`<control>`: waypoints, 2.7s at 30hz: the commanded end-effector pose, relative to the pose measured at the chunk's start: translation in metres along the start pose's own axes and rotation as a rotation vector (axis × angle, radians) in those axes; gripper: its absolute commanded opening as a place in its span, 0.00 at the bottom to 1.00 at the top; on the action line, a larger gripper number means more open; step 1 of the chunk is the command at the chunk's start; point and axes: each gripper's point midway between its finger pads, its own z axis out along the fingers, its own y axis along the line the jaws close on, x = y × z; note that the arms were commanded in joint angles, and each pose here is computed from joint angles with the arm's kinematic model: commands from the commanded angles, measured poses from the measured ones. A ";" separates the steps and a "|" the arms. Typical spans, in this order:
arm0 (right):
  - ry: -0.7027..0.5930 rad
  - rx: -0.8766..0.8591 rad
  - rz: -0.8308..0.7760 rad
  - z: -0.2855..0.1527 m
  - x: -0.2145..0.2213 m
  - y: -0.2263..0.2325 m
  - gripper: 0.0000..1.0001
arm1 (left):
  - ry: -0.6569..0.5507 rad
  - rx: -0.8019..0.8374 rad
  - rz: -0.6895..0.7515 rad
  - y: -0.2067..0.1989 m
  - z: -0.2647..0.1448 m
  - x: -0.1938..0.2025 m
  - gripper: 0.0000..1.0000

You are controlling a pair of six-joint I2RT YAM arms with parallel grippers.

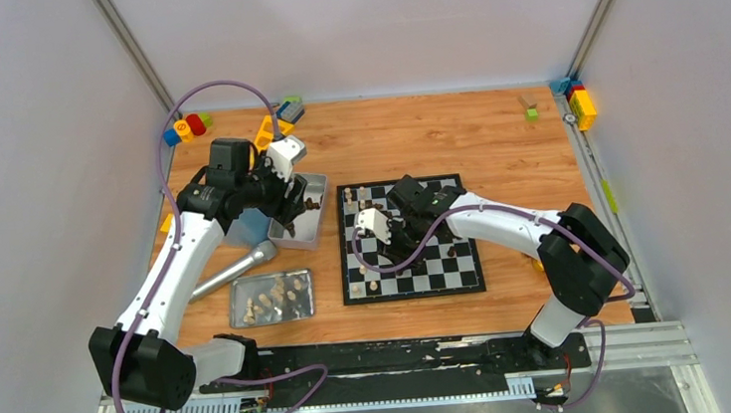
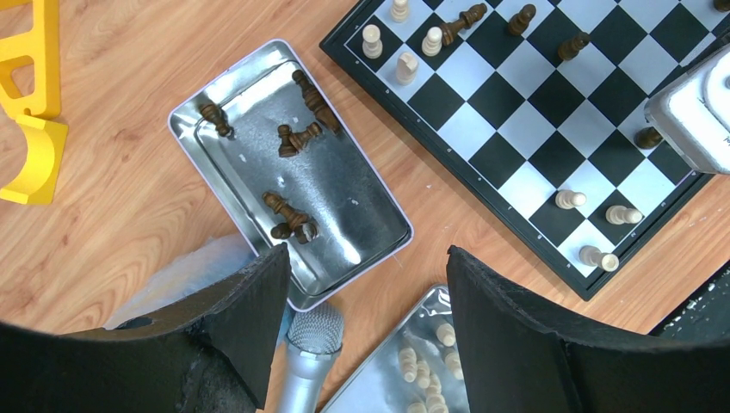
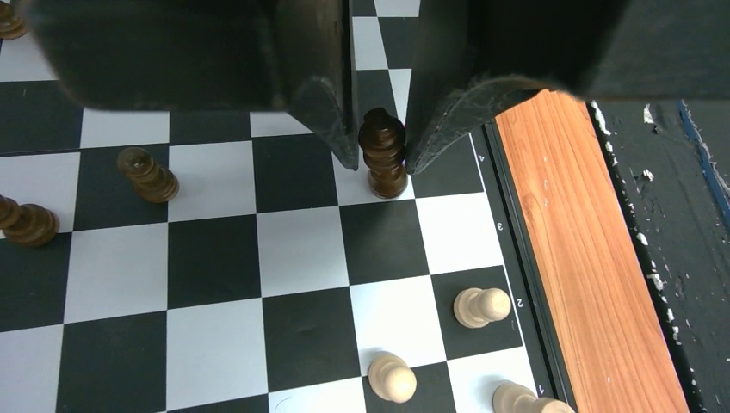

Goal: Set up the chess pieces on the board
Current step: Pick up the chess piece from the chessboard, then place the chess piece on the chessboard.

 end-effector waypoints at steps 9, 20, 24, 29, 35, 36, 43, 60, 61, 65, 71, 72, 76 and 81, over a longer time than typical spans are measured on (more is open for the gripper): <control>-0.051 0.088 0.014 -0.033 -0.024 -0.016 0.03 | -0.060 -0.005 0.031 -0.002 -0.013 -0.013 0.74; -0.084 0.310 0.205 -0.113 0.004 -0.088 0.00 | -0.081 0.013 0.020 -0.007 -0.017 -0.019 0.74; -0.077 0.356 0.277 -0.124 0.020 -0.113 0.00 | -0.090 0.020 0.019 -0.008 -0.018 -0.021 0.74; -0.030 0.358 0.350 -0.116 0.048 -0.131 0.00 | -0.096 0.029 0.013 -0.010 -0.018 -0.023 0.74; 0.009 0.348 0.394 -0.106 0.071 -0.140 0.00 | -0.097 0.035 0.008 -0.010 -0.018 -0.024 0.74; 0.013 0.347 0.401 -0.105 0.075 -0.141 0.00 | -0.096 0.035 0.008 -0.010 -0.017 -0.024 0.74; 0.038 0.355 0.419 -0.101 0.091 -0.146 0.00 | -0.088 0.034 0.010 -0.010 -0.016 -0.021 0.74; 0.063 0.320 0.441 -0.086 0.105 -0.139 0.00 | -0.089 0.038 0.003 -0.010 -0.015 -0.022 0.74; 0.062 0.318 0.442 -0.086 0.105 -0.139 0.00 | -0.089 0.038 0.002 -0.010 -0.015 -0.022 0.74; 0.064 0.314 0.444 -0.084 0.106 -0.139 0.00 | -0.089 0.036 0.004 -0.010 -0.016 -0.022 0.74; 0.074 0.316 0.443 -0.084 0.109 -0.137 0.01 | -0.089 0.038 0.003 -0.010 -0.015 -0.022 0.74; 0.075 0.314 0.445 -0.084 0.109 -0.136 0.02 | -0.088 0.038 0.003 -0.010 -0.015 -0.022 0.74; 0.074 0.307 0.450 -0.082 0.110 -0.134 0.11 | -0.088 0.038 0.003 -0.010 -0.015 -0.022 0.74; 0.048 0.316 0.454 -0.087 0.103 -0.135 0.32 | -0.085 0.036 0.006 -0.010 -0.015 -0.021 0.74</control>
